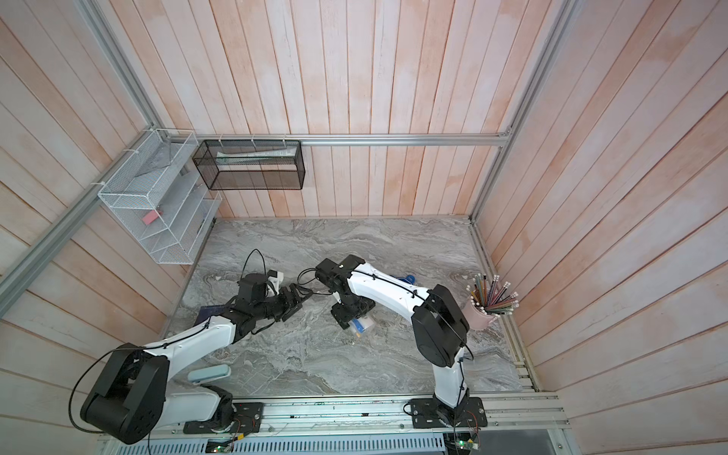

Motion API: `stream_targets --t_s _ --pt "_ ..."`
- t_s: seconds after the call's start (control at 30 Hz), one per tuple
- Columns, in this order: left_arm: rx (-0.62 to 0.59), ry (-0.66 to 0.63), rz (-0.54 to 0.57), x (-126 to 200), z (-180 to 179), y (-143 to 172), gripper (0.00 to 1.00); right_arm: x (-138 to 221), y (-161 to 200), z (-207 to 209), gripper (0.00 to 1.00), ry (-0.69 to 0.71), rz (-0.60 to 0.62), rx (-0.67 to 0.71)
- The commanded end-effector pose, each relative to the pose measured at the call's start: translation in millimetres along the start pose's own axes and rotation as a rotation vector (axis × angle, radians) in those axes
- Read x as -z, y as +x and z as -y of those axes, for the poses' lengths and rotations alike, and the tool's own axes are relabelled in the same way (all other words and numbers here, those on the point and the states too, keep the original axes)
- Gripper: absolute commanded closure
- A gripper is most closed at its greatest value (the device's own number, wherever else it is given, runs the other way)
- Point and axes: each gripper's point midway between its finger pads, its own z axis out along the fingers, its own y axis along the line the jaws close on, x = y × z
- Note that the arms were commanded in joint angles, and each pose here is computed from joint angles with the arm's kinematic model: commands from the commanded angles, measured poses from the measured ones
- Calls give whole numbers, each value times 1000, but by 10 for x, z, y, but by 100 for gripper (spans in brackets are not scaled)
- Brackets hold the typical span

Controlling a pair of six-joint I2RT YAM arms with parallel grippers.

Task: Take out toiletry kits
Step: Place the container at the center of the board.

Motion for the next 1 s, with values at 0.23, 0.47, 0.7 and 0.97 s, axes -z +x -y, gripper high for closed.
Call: stream_targets --t_s 0.23,0.47,0.7,0.97 --pt "-43 -26 -29 -92 10 3 18 -245 205 232 100 194 -186 -47" --pt "-91 -50 -32 -146 48 132 0 -505 246 105 87 139 -236 6" --pt "-111 -37 -77 -255 59 301 0 -554 6 63 62 56 -101 14" --pt "-129 -46 -108 -302 48 371 0 -377 -350 2 28 -35 155 8"
